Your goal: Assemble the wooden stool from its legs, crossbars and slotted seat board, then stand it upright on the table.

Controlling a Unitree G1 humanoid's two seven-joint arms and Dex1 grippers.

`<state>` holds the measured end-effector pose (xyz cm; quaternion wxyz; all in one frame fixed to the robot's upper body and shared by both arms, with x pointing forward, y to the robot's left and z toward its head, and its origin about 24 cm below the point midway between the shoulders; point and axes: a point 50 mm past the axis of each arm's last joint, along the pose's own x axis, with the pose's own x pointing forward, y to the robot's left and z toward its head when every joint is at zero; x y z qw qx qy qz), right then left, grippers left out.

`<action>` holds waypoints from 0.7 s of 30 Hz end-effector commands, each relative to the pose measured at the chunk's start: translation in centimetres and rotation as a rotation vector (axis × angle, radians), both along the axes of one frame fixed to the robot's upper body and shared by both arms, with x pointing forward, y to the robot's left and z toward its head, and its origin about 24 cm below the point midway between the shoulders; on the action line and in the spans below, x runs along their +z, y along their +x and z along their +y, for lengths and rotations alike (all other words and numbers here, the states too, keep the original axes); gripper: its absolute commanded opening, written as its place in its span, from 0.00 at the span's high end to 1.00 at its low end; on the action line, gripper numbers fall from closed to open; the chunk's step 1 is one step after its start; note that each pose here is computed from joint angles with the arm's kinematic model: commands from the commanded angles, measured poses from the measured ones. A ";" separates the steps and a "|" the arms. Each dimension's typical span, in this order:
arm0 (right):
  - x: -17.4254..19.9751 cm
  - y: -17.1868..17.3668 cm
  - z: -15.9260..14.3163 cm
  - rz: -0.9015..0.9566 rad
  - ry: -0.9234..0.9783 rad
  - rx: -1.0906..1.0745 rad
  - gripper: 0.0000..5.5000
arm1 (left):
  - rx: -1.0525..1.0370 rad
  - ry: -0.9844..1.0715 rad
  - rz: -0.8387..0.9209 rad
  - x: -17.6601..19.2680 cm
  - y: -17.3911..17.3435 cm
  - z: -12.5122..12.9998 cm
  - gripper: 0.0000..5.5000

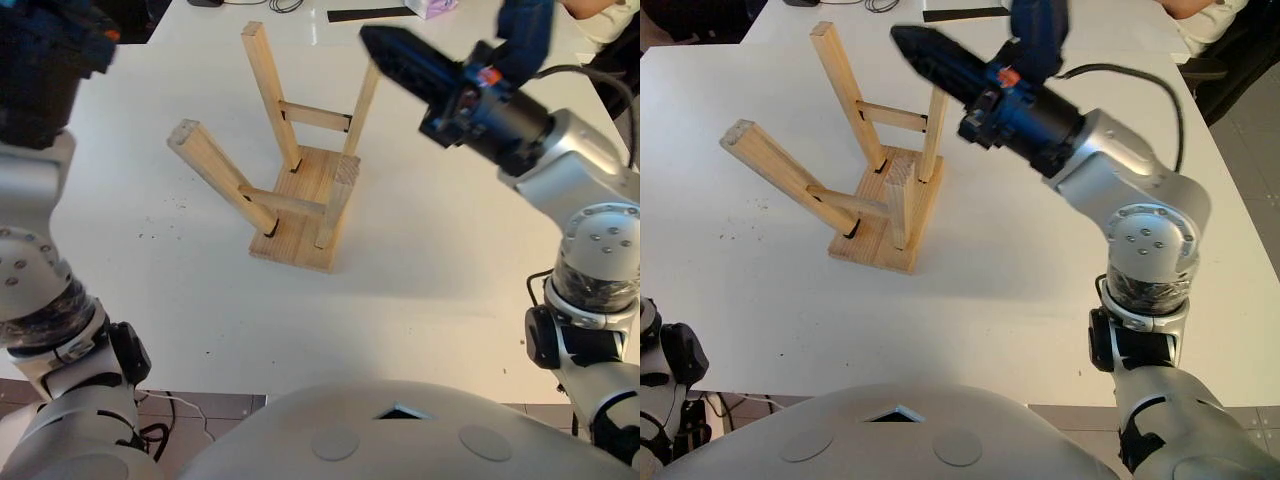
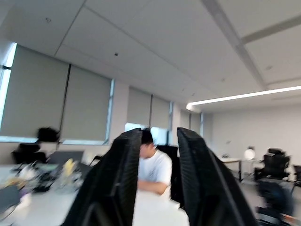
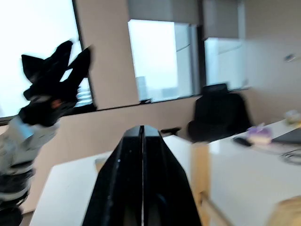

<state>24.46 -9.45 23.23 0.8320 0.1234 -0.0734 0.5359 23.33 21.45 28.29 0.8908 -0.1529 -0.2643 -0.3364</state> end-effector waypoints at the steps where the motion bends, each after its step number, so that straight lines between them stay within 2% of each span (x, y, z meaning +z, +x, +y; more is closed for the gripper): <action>1: -1.2 0.0 0.8 0.024 -0.063 0.005 1.00 | 0.181 0.032 0.200 -4.6 1.8 3.8 0.90; 3: -1.4 -0.1 0.7 0.025 -0.052 -0.014 1.00 | 0.224 0.016 0.257 -6.3 1.4 4.9 0.96; 6: -1.4 0.0 0.3 0.020 -0.036 -0.049 1.00 | 0.225 -0.012 0.337 -8.7 0.3 4.8 1.00; 12: -0.9 0.7 -0.6 -0.012 -0.040 -0.104 1.00 | 0.044 -0.015 0.466 -12.1 -2.1 -0.3 1.00; 14: -0.7 1.0 -0.7 -0.023 -0.041 -0.111 1.00 | 0.004 -0.022 0.471 -12.3 -2.5 -1.8 1.00; 17: -0.6 1.1 -0.6 -0.033 -0.043 -0.106 1.00 | -0.008 -0.048 0.451 -11.8 -2.7 -2.5 1.00; 21: -0.5 1.1 -0.6 -0.035 -0.047 -0.106 1.00 | 0.058 0.002 0.431 -11.3 -2.5 -1.3 1.00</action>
